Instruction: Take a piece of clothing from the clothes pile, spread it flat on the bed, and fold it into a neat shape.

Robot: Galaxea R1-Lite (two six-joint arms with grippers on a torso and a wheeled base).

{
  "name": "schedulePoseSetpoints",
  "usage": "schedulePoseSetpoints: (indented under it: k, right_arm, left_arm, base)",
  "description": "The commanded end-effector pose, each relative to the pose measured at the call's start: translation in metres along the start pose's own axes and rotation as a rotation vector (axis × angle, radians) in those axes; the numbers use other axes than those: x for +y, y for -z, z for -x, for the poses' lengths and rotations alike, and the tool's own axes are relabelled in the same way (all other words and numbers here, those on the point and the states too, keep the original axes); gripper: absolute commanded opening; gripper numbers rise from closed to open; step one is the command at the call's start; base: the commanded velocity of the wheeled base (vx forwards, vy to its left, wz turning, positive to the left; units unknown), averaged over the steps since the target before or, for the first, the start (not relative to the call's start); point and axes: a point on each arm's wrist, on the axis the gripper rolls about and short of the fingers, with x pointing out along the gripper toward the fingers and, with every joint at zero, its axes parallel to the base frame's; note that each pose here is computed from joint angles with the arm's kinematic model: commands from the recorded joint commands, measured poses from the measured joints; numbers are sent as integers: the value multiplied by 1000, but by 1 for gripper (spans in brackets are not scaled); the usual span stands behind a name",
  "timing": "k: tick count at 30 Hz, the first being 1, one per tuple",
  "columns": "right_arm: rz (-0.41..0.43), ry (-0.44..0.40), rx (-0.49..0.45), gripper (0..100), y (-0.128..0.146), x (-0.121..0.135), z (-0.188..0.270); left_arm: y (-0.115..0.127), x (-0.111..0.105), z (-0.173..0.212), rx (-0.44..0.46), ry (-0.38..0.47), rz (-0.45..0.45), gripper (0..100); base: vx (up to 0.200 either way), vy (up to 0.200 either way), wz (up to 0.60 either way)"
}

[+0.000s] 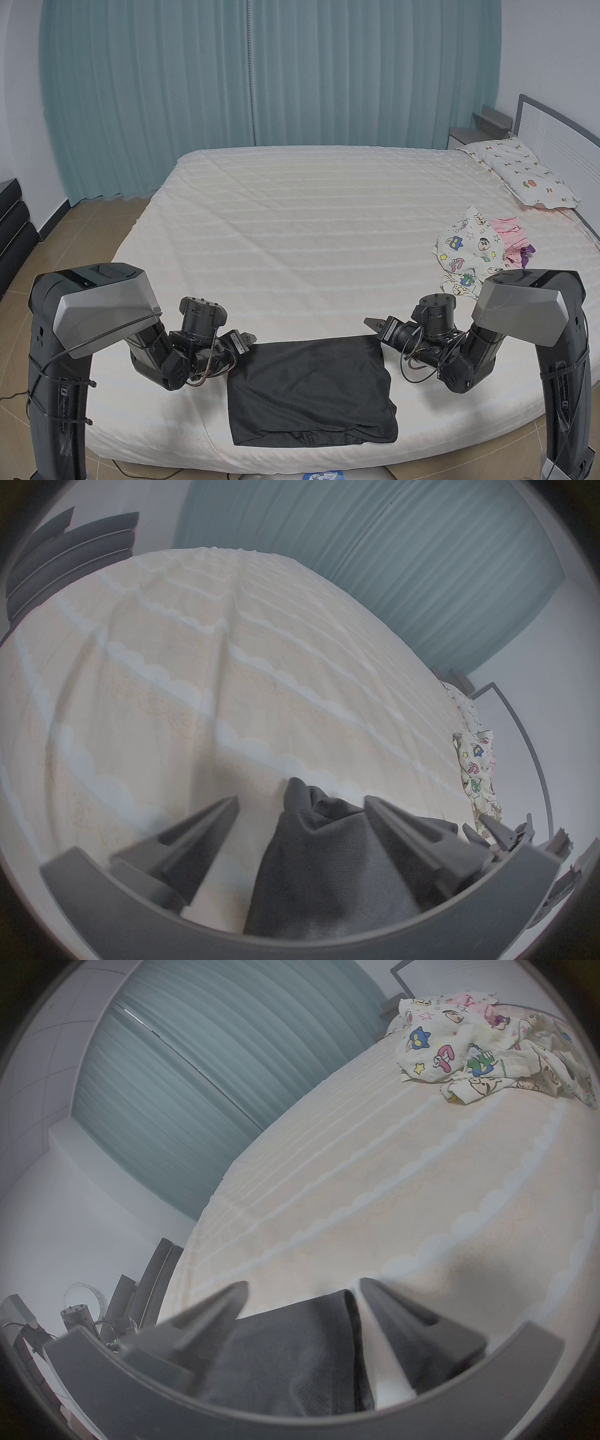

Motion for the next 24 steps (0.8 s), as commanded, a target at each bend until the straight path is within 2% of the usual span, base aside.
schedulePoseSetpoints:
  k: [1, 2, 4, 7, 9, 11, 12, 13, 15, 17, 19, 24]
  right_arm:
    - [-9, -18, 21, 100, -10, 4, 29]
    - [-9, -18, 21, 100, -10, 4, 29]
    - [8, -42, 103, 100, -6, 2, 54]
    - [26, -61, 129, 100, -3, 4, 66]
    - [29, -56, 141, 100, 0, 3, 69]
    - [40, -47, 176, 100, 9, 1, 73]
    - [40, -47, 176, 100, 9, 1, 73]
    - [63, -46, 205, 100, 15, 0, 75]
    - [82, -48, 229, 100, 20, -2, 77]
    - [105, -57, 269, 100, 30, -1, 77]
    - [115, -56, 295, 100, 37, -1, 78]
    - [123, -60, 317, 100, 44, 1, 79]
  left_arm:
    - [-9, 2, 21, -11, 4, 33, 100]
    - [-9, 2, 21, -11, 4, 33, 100]
    - [-10, 6, 50, 35, 45, 39, 100]
    - [-4, 6, 66, 102, 95, 32, 100]
    - [0, 5, 67, 117, 97, 25, 100]
    - [15, 7, 70, 164, 76, 8, 100]
    - [15, 7, 70, 164, 76, 8, 100]
    - [28, 18, 76, 213, 48, -6, 100]
    - [35, 24, 79, 242, 32, -40, 100]
    - [45, 27, 83, 277, 27, -108, 100]
    - [50, 29, 85, 293, 24, -139, 100]
    - [57, 27, 83, 298, 29, -162, 100]
  base:
    - [0, 0, 0]
    - [0, 0, 0]
    - [0, 0, 0]
    - [0, 0, 0]
    - [0, 0, 0]
    - [-200, 0, 0]
    - [-200, 0, 0]
    - [-200, 0, 0]
    - [-200, 0, 0]
    - [0, 0, 0]
    - [0, 0, 0]
    - [0, 0, 0]
